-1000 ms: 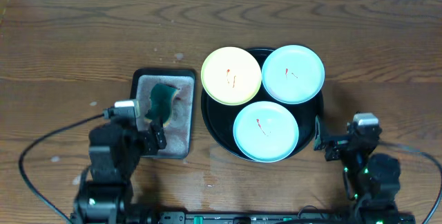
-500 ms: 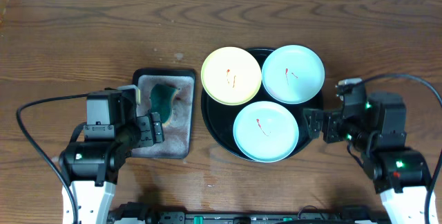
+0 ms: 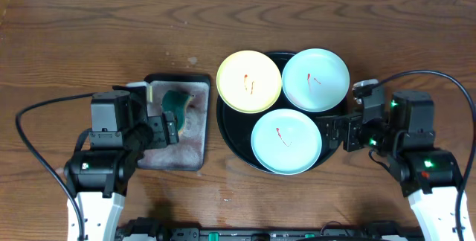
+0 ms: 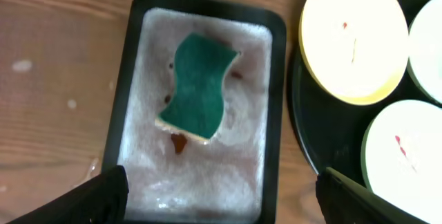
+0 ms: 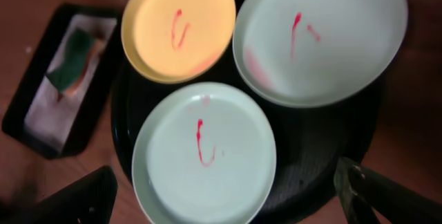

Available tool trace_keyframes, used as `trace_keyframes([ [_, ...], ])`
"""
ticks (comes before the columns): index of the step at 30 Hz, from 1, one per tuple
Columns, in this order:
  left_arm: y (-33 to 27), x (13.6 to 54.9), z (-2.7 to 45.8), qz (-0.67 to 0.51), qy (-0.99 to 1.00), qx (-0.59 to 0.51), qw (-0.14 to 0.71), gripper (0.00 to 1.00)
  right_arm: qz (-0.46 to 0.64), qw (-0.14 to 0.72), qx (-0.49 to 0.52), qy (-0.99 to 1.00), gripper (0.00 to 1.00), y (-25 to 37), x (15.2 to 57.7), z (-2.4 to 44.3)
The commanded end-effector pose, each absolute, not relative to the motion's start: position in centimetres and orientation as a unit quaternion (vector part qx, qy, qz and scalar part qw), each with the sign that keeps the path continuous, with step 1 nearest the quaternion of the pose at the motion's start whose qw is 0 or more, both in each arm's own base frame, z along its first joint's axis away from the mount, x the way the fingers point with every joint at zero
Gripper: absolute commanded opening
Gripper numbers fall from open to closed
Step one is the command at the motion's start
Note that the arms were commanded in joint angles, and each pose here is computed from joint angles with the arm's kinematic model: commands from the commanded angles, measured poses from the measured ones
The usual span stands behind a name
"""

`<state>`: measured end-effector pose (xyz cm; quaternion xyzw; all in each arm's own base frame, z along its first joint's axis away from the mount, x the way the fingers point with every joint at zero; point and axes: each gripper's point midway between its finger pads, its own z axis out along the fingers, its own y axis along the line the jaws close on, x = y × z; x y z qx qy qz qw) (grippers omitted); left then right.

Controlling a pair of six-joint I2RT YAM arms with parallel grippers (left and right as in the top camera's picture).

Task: Clean dirty plates on tray and stack at the side
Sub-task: 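Lower the left gripper onto the green sponge and grasp it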

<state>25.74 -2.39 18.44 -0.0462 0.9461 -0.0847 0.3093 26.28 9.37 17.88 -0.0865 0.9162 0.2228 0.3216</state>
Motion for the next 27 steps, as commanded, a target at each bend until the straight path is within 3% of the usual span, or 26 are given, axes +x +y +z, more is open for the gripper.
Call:
trace_keyframes([
  [1,-2.4,27.3,19.5,-0.085,0.945,-0.035,0.315,0.88,0.227,0.304,-0.117,0.918,0.96,10.2,26.3,17.4],
  [8,-2.4,30.3,18.2,-0.077,0.959,-0.020,0.271,0.87,0.196,0.230,-0.124,0.945,0.92,10.8,26.3,13.2],
  [16,-2.4,31.3,12.6,-0.065,0.980,0.026,0.184,0.87,0.177,0.172,-0.131,0.960,0.87,11.2,26.2,9.8],
  [27,-2.5,32.7,6.6,-0.062,0.990,0.059,0.116,0.87,0.174,0.160,-0.130,0.963,0.86,11.2,26.2,9.1],
])
